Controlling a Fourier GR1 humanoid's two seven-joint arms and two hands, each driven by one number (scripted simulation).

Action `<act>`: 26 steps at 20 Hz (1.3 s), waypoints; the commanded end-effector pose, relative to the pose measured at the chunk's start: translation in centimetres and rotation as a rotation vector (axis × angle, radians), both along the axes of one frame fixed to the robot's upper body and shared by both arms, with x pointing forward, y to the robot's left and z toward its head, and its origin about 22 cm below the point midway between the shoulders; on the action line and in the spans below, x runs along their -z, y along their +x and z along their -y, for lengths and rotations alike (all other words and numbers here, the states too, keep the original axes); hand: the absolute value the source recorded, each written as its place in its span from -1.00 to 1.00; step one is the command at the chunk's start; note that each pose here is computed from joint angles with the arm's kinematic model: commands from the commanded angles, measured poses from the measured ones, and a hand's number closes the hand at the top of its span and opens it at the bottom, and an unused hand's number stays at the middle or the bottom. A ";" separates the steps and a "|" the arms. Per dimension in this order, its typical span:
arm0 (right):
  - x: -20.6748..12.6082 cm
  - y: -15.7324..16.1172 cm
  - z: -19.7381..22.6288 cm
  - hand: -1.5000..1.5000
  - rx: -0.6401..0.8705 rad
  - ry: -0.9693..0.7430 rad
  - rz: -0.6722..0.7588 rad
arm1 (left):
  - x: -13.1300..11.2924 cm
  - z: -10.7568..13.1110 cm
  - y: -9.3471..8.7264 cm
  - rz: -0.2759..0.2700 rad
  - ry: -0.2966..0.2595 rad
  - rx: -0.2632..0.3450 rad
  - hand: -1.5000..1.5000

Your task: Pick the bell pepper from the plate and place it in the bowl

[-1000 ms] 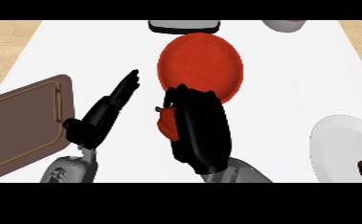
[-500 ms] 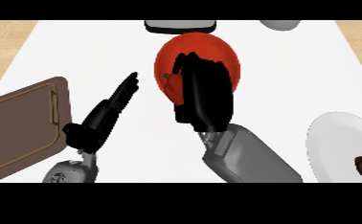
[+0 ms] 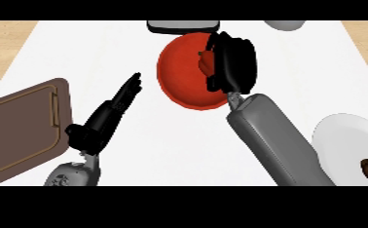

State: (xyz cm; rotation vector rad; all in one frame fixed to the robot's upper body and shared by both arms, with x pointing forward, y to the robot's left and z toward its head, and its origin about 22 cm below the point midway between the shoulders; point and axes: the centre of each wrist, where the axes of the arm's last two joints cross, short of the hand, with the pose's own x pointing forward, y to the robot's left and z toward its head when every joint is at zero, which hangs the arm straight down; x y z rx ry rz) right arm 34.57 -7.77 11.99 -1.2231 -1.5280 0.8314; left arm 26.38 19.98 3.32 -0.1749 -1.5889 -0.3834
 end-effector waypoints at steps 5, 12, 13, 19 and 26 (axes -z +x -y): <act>1.8 3.9 5.0 -1.00 -0.015 0.177 -0.387 | -0.3 0.0 0.7 -0.009 -0.003 0.009 0.00; 2.9 6.1 4.6 -1.00 -0.130 0.272 -0.249 | -1.6 -0.5 0.6 0.014 0.006 0.019 0.00; 2.7 6.0 5.7 -1.00 -0.127 0.278 -0.227 | 0.1 -2.2 -0.3 -0.007 -0.017 0.002 0.00; 1.3 6.0 9.0 -1.00 -0.023 0.490 -0.058 | 0.9 -0.5 -0.3 0.008 -0.006 -0.012 0.00; 0.3 5.6 16.7 -1.00 0.088 0.708 0.006 | -0.6 -1.2 0.2 0.001 0.009 -0.013 0.00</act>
